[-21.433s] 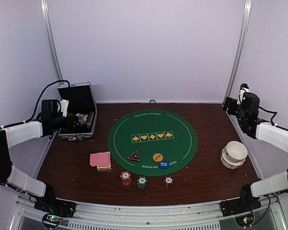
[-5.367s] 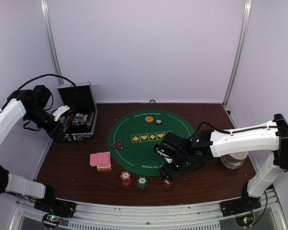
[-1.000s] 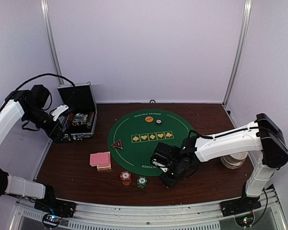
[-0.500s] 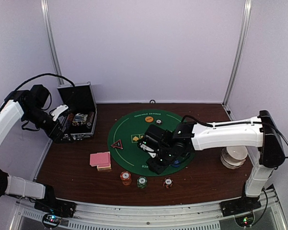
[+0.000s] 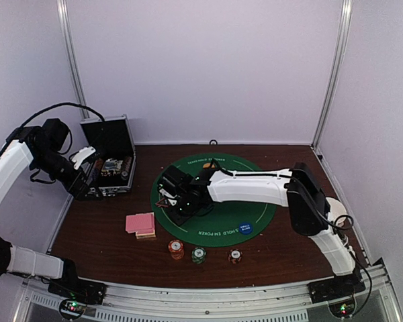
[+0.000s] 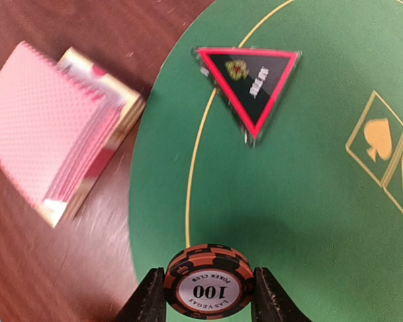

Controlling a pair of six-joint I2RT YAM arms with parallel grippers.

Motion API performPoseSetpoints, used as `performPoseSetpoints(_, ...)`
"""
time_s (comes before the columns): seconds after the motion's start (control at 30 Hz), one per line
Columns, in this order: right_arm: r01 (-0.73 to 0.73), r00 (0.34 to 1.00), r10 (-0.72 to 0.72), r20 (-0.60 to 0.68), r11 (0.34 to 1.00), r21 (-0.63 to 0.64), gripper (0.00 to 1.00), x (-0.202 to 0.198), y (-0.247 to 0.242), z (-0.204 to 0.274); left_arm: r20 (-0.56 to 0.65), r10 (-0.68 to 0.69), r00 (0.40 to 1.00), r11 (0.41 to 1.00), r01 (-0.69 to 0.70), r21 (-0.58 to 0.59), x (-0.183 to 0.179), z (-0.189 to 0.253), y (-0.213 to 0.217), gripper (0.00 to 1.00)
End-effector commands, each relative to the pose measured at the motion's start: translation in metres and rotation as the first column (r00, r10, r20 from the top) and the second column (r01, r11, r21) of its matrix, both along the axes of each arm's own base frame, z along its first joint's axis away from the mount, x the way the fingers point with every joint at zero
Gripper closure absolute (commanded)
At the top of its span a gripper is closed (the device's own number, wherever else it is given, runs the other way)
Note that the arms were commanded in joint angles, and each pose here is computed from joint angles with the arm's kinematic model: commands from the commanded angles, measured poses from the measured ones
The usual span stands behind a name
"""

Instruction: Distribute texas hold em gaming equipment

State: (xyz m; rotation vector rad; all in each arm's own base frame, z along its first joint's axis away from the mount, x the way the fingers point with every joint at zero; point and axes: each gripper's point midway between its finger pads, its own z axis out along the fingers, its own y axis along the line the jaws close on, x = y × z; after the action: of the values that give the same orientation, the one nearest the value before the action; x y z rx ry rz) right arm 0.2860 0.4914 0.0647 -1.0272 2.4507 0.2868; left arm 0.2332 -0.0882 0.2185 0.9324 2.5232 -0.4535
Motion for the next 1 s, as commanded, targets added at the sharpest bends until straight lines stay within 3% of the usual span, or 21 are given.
performPoseSetpoints(0.0,0.027,1.000,-0.027,0.006,1.000,0.005,0.95,0.029,0.007,-0.011,0.010,-0.022,1.000,1.000,0.023,-0.017,-0.006,0.004,-0.004,0.02)
performPoseSetpoints(0.47,0.052,0.998,-0.053,-0.018,0.998,-0.024,0.91,0.046,0.007,-0.039,-0.009,-0.030,1.000,0.999,0.030,-0.021,-0.007,-0.002,-0.005,0.02)
performPoseSetpoints(0.57,0.051,0.998,-0.052,-0.023,0.998,-0.034,0.83,0.045,0.005,-0.042,-0.009,-0.030,1.000,0.999,0.030,-0.024,-0.007,-0.001,-0.005,0.02)
performPoseSetpoints(0.67,0.049,0.999,-0.050,-0.022,0.998,-0.039,0.63,0.046,0.003,-0.040,-0.008,-0.028,1.000,0.999,0.028,-0.020,-0.007,-0.001,-0.005,0.02)
performPoseSetpoints(0.8,0.046,0.999,-0.045,0.012,0.999,-0.026,0.43,0.048,0.001,-0.017,-0.009,-0.026,1.000,1.000,0.025,-0.015,-0.007,-0.002,-0.004,0.02)
performPoseSetpoints(0.97,0.040,0.997,-0.042,0.072,0.999,0.025,0.29,0.048,-0.006,0.033,-0.008,-0.023,1.000,1.000,0.023,-0.014,-0.006,-0.001,-0.004,0.02)
